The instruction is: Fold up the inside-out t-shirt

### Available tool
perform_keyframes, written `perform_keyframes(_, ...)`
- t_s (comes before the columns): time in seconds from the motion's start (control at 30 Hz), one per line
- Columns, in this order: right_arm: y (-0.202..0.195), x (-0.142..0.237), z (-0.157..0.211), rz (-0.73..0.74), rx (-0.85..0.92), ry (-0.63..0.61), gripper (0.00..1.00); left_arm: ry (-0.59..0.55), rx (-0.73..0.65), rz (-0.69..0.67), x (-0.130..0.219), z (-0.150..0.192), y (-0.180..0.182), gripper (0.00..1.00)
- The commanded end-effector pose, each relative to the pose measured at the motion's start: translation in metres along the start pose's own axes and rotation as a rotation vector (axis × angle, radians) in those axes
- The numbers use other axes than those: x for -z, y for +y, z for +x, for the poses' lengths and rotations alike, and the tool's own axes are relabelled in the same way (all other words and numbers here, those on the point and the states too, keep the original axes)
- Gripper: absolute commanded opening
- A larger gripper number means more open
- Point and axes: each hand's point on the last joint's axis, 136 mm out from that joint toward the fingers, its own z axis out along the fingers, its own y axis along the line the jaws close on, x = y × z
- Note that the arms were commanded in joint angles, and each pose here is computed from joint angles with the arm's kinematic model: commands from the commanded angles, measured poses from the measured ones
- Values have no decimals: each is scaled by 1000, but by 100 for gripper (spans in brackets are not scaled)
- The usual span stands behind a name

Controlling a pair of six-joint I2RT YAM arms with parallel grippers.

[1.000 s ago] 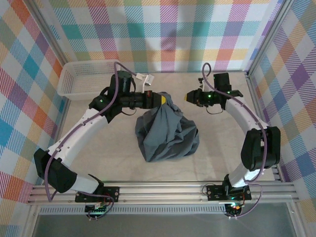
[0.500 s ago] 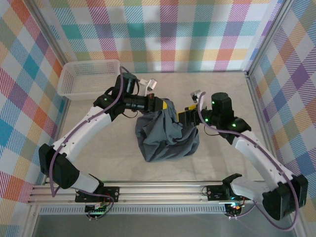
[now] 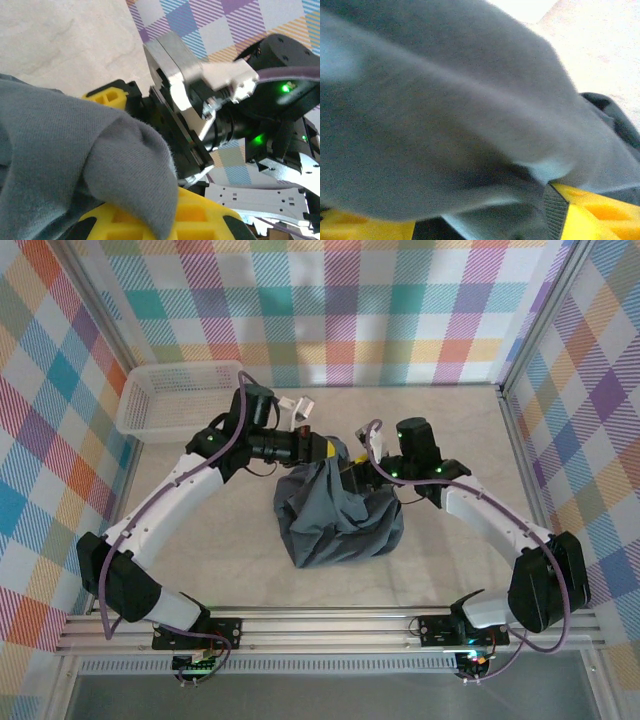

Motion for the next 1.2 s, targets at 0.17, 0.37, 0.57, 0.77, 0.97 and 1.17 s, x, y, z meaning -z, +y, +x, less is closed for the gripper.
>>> perform_keyframes(0.17, -15, -1, 1, 102, 2, -7, 50, -30, -42, 48, 8, -16, -17, 0)
perform_keyframes(0.37, 41, 16, -29, -144, -87, -22, 0, -36, -97, -357, 25, -17, 72, 0)
perform_keyframes(0.57, 115, 66, -67, -482, -129, -163, 0, -28, -15, -439, 4, -7, 170, 0)
perform_keyframes(0.77, 113, 65, -74, -478, -128, -150, 0, -164, -90, -302, 27, -16, 117, 38)
perform_keyframes(0.97, 93, 56, -70, -422, -165, -127, 0, -231, -194, -263, 57, 18, 80, 43)
perform_keyframes(1.17, 90, 51, -68, -429, -189, -88, 0, -132, -394, -167, 39, 49, 34, 44)
